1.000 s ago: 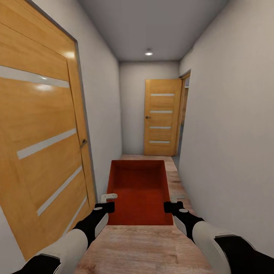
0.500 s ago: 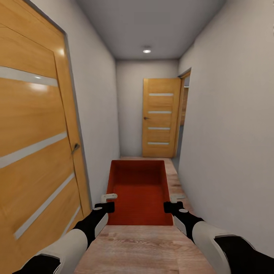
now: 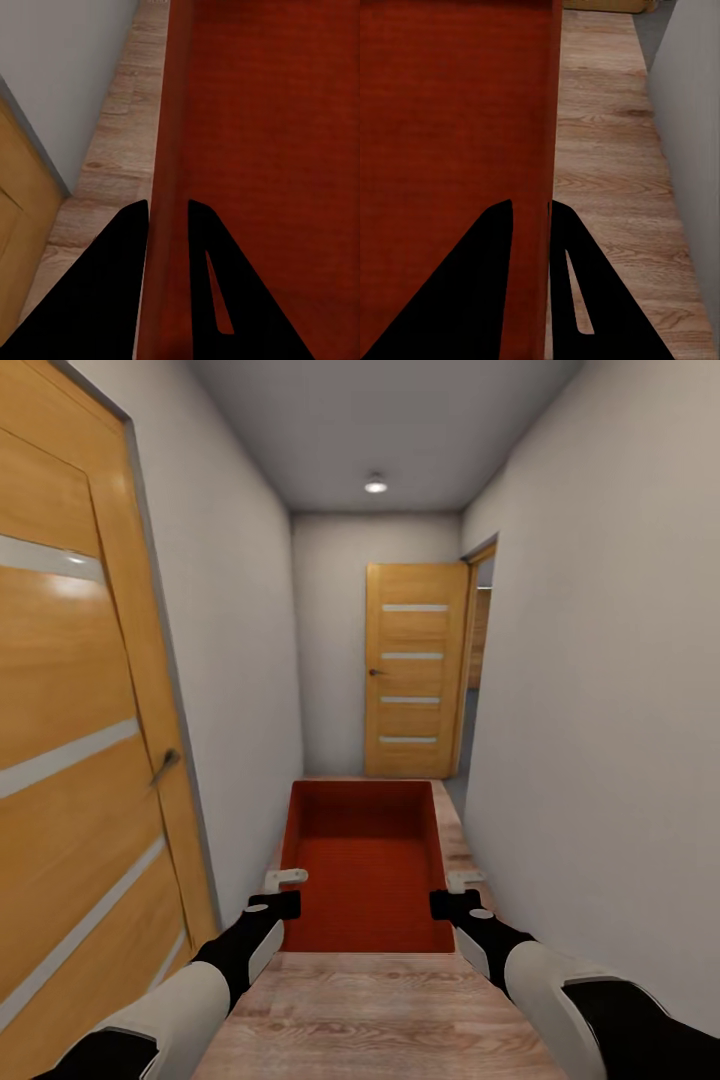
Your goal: Move the two storage containers from the living room to the garage. In the garage, place one container on the floor and stack the other container on top of it (either order is fine).
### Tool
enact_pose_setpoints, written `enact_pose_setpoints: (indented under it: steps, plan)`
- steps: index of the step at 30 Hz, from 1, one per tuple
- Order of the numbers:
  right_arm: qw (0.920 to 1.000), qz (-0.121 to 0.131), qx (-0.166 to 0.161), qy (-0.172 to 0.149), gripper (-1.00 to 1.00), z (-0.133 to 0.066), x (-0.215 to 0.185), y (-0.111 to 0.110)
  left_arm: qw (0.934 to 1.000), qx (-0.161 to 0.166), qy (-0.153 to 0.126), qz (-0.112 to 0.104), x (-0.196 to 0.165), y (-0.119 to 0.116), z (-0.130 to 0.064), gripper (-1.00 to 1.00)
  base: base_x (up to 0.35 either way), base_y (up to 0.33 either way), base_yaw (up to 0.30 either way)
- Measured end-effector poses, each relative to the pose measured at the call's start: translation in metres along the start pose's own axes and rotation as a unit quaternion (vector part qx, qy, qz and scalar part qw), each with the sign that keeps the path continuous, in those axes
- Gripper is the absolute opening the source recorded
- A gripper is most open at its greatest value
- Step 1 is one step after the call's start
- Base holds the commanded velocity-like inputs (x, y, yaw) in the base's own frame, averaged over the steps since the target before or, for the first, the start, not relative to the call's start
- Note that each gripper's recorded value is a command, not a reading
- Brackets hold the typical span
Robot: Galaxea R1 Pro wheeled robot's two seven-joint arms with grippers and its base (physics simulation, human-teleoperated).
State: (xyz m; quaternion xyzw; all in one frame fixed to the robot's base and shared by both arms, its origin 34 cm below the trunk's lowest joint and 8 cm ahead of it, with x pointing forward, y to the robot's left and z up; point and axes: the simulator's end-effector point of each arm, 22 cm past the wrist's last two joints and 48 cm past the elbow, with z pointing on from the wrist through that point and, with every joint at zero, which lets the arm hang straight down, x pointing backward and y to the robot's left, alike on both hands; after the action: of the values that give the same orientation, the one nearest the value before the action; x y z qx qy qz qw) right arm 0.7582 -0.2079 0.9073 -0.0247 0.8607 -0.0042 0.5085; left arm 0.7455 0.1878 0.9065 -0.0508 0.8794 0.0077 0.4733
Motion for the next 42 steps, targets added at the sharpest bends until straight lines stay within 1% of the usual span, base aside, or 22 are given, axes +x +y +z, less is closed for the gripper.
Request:
enact_pose_setpoints:
  steps: [24,42]
  plan:
    - [1.0,-0.002,0.0,-0.001,-1.0,0.0,-0.0007,0.0,1.0,0.0,-0.001,-0.003,0.0013,0.0001,0.0003,-1.0,0.322,0.0,0.0]
    - [1.0,-0.001,0.0,-0.001,-1.0,0.0,-0.0005,0.0005,1.0,0.001,-0.001,-0.001,0.0004,0.0006,0.0003,-1.0,0.322,0.0,0.0]
